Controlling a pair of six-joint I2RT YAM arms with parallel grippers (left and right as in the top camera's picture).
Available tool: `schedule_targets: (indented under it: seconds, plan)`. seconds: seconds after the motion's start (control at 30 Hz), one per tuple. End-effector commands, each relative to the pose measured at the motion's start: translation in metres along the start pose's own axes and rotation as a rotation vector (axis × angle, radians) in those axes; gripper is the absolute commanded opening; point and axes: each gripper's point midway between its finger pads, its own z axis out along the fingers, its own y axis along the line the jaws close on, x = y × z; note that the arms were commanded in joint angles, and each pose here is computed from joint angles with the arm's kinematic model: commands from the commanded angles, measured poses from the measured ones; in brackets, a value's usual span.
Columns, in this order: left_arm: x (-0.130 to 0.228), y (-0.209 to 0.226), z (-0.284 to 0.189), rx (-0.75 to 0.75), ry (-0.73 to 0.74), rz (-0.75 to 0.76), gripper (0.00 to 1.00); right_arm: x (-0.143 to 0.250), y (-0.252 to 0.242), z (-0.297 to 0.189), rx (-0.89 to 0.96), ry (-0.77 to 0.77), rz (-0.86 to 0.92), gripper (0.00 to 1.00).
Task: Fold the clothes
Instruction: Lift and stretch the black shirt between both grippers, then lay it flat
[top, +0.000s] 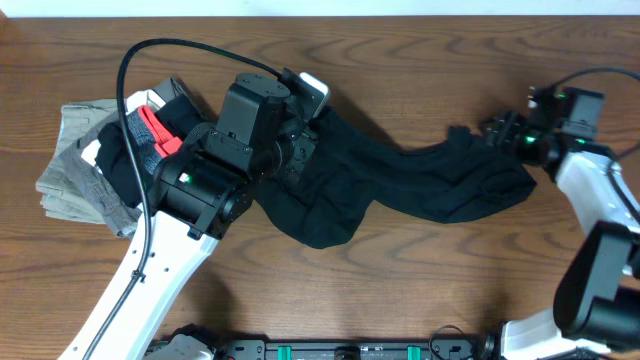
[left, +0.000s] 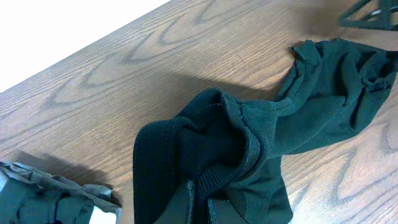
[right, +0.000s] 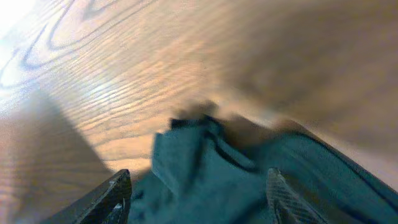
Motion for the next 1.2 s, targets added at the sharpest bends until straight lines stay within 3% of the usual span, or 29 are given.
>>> schedule_targets:
  seconds: [0.0,0.2,0.33,0.43,0.57,0.67,0.83,1.03,1.17]
  plan:
    - [-0.01,-0.001,-0.01,0.005,-0.034,-0.023,0.06,0.015,0.011,0.02,-0.016,0.041,-0.119,0.69]
    - [-0.003,-0.003,-0.01,0.019,-0.005,-0.024,0.06,0.024,-0.004,0.046,0.035,0.061,-0.214,0.71]
    - [-0.001,-0.003,-0.009,0.019,0.003,-0.024,0.06,0.041,-0.016,0.062,0.047,0.12,-0.207,0.67]
    - [0.001,-0.004,-0.009,0.019,0.012,-0.024,0.06,0.05,-0.02,0.069,0.037,0.152,-0.195,0.56]
    - [0.005,-0.004,-0.009,0.02,0.026,-0.024,0.07,0.049,-0.01,0.066,-0.009,0.15,-0.193,0.26]
    - [0.007,-0.004,-0.009,0.02,0.035,-0.02,0.06,0.037,0.001,0.052,-0.039,0.113,-0.175,0.12]
    - [0.009,0.004,-0.011,-0.023,0.042,-0.005,0.06,-0.011,0.026,-0.009,-0.076,-0.055,-0.183,0.01]
    - [-0.016,0.012,-0.048,-0.078,-0.109,-0.006,0.06,-0.068,0.05,-0.139,-0.075,-0.379,-0.173,0.01]
    - [-0.032,0.013,-0.083,-0.086,-0.226,-0.005,0.06,-0.075,0.045,-0.207,-0.022,-0.532,-0.106,0.01]
